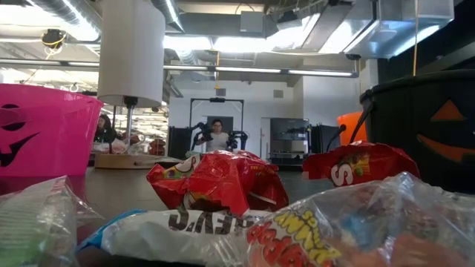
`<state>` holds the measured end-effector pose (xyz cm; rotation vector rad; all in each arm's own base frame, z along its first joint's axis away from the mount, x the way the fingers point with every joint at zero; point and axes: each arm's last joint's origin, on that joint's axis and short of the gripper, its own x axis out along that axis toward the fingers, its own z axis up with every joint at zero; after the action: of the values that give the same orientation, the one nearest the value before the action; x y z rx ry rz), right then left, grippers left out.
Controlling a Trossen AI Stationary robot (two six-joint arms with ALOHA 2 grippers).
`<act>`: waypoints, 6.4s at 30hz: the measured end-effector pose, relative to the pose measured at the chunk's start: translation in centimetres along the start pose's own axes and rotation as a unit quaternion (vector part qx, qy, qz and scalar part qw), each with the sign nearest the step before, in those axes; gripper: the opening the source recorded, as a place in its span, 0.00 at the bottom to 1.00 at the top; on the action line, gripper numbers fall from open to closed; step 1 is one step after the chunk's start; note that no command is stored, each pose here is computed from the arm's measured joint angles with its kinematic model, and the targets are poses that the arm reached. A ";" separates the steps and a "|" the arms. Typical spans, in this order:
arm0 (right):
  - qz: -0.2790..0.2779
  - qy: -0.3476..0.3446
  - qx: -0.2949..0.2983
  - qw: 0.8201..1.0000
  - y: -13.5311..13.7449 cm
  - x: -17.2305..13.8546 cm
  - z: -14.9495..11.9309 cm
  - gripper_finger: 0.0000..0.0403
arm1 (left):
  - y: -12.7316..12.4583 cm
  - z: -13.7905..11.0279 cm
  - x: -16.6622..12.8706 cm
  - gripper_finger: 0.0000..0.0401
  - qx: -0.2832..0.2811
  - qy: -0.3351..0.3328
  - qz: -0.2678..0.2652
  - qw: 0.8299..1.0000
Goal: Sort candy
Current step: Put the red candy into the orange bucket
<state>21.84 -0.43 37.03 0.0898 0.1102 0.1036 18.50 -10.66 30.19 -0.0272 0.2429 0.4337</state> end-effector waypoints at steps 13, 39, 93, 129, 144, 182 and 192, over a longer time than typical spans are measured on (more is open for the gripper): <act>0.025 0.170 -0.009 0.985 1.2 7.0 -6.3 0.41 | -0.1 0.1 0.0 0.39 -0.005 0.003 -0.015 1.000; 0.032 0.404 -0.016 0.914 1.2 15.4 -21.2 0.41 | -0.2 0.1 0.0 0.39 -0.005 0.006 -0.025 1.000; 0.055 0.362 -0.052 0.929 1.9 17.9 -17.7 0.18 | -0.2 0.0 0.0 0.39 -0.004 0.007 -0.025 1.000; -0.008 0.380 -0.071 0.922 1.0 19.9 -22.1 0.14 | -0.2 -0.1 0.0 0.39 -0.009 0.010 -0.025 1.000; -0.032 0.319 -0.086 0.943 1.4 17.8 -16.0 0.12 | -0.1 -0.2 0.0 0.39 -0.006 0.013 -0.023 1.000; -0.438 0.381 -0.003 0.814 -7.4 -4.0 -3.7 0.12 | -1.1 -1.5 1.6 0.39 0.026 0.038 -0.004 0.999; -0.462 0.403 0.076 0.786 -10.7 -6.6 -4.1 0.12 | -1.1 -1.5 1.5 0.39 0.024 0.038 -0.004 0.999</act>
<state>15.93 -11.38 32.63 0.1390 1.0125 -0.8767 19.98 -11.13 28.35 0.0034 0.3277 0.4193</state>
